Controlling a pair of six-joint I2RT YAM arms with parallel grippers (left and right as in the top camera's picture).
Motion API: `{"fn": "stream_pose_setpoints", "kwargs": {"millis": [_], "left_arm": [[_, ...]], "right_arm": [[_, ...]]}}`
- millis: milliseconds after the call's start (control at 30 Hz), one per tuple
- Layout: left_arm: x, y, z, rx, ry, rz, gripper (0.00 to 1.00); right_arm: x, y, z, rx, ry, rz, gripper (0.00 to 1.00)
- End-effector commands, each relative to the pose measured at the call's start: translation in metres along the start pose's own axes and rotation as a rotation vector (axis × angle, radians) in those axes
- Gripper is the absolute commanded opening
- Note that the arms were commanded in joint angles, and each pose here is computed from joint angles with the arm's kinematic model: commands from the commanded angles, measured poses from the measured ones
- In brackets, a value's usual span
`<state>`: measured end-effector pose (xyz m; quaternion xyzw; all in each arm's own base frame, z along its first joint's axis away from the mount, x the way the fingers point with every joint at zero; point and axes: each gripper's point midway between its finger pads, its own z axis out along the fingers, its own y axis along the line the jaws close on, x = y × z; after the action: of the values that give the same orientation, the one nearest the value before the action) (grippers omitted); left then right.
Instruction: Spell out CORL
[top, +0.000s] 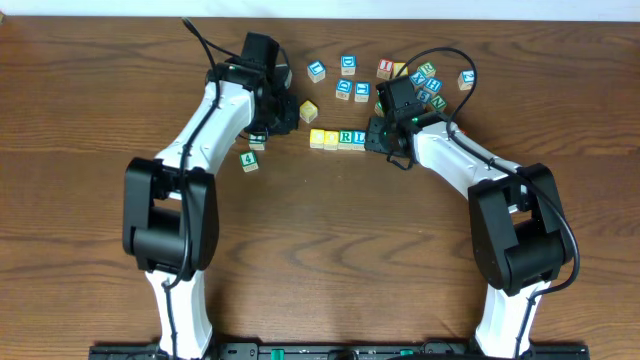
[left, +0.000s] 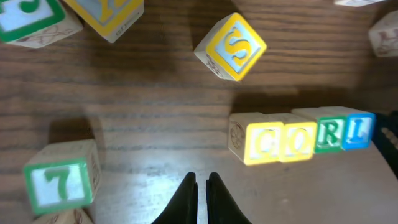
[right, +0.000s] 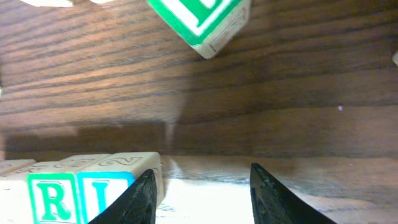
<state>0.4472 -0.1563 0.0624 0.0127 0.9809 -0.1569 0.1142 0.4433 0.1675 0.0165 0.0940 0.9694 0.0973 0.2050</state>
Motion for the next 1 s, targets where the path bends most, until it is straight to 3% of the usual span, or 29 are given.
{"fn": "stream_pose_setpoints", "kwargs": {"millis": [0, 967], "left_arm": [[0.011, 0.01, 0.031, -0.017, 0.055, -0.025, 0.08], [0.012, -0.017, 0.06, 0.013, 0.042, 0.1, 0.08]], "right_arm": [[0.005, -0.013, 0.004, 0.063, 0.001, 0.042, 0.43], [0.008, -0.021, 0.003, 0.093, 0.02, 0.053, 0.46]]}}
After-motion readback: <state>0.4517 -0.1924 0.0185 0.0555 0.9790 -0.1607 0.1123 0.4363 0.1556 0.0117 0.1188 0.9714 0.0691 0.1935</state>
